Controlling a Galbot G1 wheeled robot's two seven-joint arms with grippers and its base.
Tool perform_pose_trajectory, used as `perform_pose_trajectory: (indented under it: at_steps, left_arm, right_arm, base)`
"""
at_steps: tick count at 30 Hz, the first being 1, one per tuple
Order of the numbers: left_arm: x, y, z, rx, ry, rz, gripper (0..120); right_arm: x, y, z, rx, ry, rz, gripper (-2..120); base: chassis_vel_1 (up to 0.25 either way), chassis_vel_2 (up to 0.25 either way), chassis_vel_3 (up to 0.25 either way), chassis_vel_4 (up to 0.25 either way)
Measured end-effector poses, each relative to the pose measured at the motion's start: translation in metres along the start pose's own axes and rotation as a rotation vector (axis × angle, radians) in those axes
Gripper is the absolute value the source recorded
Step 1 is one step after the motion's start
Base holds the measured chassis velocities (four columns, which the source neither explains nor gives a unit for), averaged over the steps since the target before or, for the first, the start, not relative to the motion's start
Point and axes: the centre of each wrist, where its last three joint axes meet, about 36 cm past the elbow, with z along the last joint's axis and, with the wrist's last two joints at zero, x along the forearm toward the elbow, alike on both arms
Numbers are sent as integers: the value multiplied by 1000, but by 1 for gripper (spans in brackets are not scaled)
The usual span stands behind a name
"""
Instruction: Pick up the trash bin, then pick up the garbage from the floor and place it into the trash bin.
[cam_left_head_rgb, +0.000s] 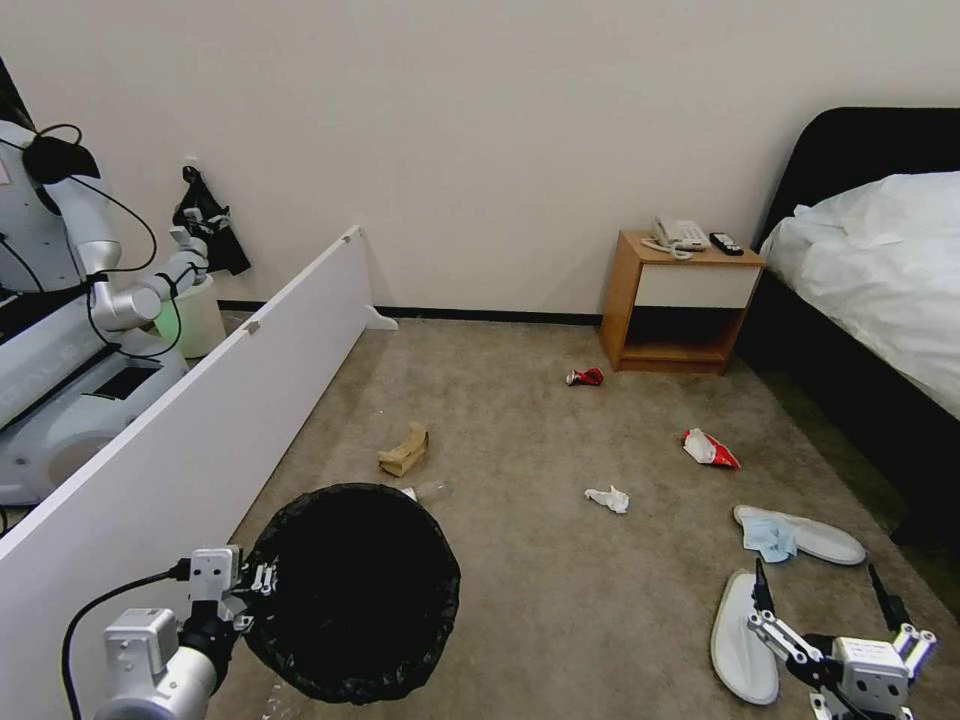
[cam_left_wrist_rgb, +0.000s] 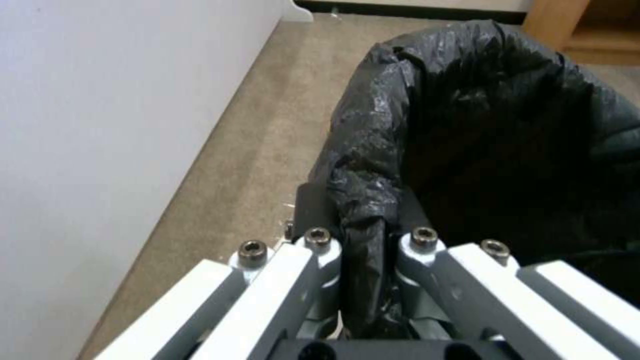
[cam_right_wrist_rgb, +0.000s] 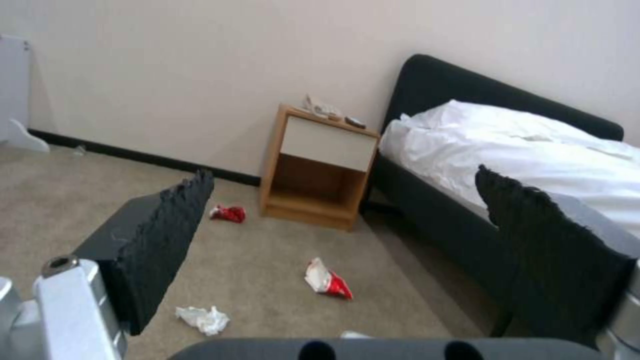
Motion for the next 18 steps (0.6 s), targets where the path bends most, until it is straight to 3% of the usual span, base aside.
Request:
perform_pose_trajectory:
  at_steps: [10,18]
  left_arm:
    - [-3,3,4,-43,-31,-38,4]
    - [-2,4,7,-31,-21,-25,4]
  right_arm:
    - [0,1,1,-2,3,0,100]
    - [-1,0,0,-23,34,-7,100]
  base:
    - [0,0,0,0]
    - [0,0,0,0]
